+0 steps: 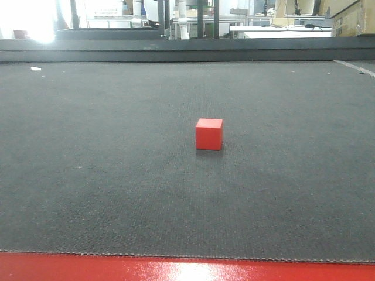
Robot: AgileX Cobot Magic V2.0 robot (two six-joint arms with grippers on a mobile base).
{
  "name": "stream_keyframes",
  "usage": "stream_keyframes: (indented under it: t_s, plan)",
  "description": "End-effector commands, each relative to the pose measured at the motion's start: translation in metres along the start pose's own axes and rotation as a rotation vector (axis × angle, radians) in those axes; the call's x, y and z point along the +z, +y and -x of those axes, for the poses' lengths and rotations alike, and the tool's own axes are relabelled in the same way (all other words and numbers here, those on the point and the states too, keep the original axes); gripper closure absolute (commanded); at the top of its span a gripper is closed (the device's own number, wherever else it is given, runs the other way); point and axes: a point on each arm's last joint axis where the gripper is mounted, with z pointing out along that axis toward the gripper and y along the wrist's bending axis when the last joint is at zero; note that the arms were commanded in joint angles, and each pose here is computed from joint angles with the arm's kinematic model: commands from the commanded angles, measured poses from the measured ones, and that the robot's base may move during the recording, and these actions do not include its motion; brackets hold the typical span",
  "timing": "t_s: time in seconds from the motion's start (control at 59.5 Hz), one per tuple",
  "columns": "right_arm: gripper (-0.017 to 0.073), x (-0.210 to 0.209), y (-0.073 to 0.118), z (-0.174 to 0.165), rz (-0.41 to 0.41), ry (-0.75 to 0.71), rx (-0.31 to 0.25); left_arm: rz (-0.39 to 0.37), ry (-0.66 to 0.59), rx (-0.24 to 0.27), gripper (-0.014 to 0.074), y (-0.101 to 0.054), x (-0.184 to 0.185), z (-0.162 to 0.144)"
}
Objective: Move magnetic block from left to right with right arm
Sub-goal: 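Lower the open right gripper toward the red cube on the table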
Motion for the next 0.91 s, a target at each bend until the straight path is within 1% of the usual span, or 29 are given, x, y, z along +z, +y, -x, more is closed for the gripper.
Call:
stream_keyframes:
  t_s: [0.0, 0.773, 0.891]
  plan:
    - [0.0491, -0.0023, 0.0004, 0.0107, 0.0, -0.113, -0.008, -0.005, -0.094, -0.004, 0.071, -0.0003, -0.0013, 0.0058]
    - [0.0491, -0.0023, 0.0004, 0.0107, 0.0, -0.113, -0.008, -0.005, -0.094, -0.004, 0.071, -0.0003, -0.0013, 0.0058]
    - [0.0491, -0.0027, 0.0007, 0.014, 0.003, -0.149, -0.01, -0.005, -0.094, -0.004, 0.071, -0.0003, -0.0013, 0.0058]
